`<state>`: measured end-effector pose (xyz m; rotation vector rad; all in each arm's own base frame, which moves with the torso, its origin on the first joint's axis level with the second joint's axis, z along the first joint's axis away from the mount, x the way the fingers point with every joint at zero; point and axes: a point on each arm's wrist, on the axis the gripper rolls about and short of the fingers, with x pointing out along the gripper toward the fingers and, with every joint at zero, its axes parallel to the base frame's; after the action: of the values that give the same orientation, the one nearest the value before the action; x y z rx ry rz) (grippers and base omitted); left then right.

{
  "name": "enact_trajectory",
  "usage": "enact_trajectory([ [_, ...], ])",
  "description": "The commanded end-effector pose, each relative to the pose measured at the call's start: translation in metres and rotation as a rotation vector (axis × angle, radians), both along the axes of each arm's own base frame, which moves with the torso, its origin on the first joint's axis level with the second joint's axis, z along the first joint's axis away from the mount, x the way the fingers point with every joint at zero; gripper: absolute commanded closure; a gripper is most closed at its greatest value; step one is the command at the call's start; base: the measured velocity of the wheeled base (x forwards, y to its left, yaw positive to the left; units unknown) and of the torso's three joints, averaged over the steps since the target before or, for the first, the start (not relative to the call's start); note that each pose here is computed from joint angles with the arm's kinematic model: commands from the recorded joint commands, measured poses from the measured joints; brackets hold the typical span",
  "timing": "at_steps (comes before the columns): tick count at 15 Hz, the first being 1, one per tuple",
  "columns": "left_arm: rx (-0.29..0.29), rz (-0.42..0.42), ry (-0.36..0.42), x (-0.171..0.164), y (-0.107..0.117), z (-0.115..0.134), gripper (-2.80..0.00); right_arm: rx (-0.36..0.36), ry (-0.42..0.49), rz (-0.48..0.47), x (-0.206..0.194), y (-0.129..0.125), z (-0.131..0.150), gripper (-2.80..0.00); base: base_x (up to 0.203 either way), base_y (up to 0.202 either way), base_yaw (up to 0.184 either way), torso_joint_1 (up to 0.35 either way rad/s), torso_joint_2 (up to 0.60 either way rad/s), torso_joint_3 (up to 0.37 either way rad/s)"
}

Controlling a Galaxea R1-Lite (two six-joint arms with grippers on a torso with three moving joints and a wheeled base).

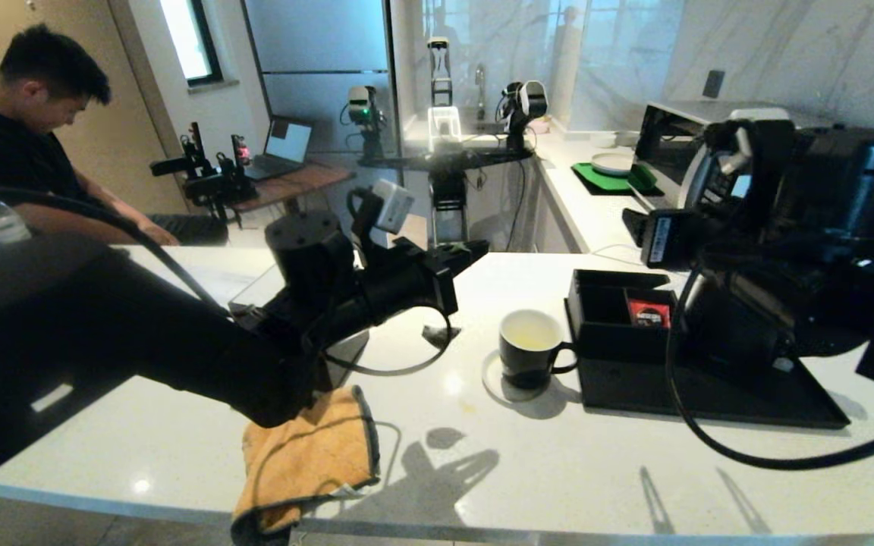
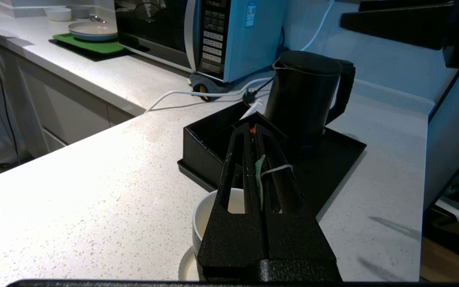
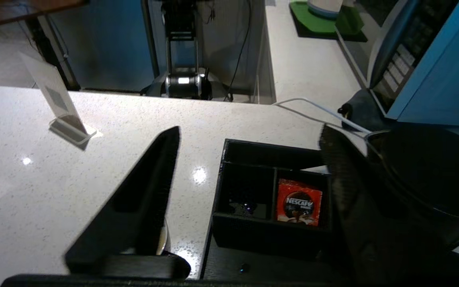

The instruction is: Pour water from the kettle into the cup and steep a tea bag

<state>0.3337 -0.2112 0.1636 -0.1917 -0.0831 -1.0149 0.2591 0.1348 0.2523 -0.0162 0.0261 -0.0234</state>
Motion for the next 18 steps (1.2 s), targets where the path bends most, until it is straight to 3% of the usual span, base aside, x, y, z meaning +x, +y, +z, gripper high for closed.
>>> enact_trajectory([
  [1,-0.002,-0.004,-0.002,-0.001,0.0,0.0,0.0,0.011,-0.028,-0.015,-0.013,-0.011,0.004,0.0,0.0,0.0,0.0,0.0,0.0,0.0],
  [7,0.009,-0.013,0.015,-0.009,-0.001,-0.004,0.0,0.037,-0.08,-0.051,-0.024,-0.029,0.012,0.0,0.0,0.0,0.0,0.0,0.0,0.0],
  [13,0.006,-0.027,0.009,-0.014,-0.007,-0.002,0.0,0.006,-0.14,-0.284,-0.022,-0.091,-0.017,0.0,0.0,0.0,0.0,0.0,0.0,0.0],
  [16,0.006,-0.045,0.009,-0.017,-0.013,-0.002,0.0,0.003,-0.175,-0.385,-0.04,-0.119,-0.036,0.0,0.0,0.0,0.0,0.0,0.0,0.0],
  [18,0.005,-0.051,0.008,-0.019,-0.015,-0.001,0.0,-0.008,-0.187,-0.404,-0.063,-0.129,-0.043,0.0,0.0,0.0,0.0,0.0,0.0,0.0],
])
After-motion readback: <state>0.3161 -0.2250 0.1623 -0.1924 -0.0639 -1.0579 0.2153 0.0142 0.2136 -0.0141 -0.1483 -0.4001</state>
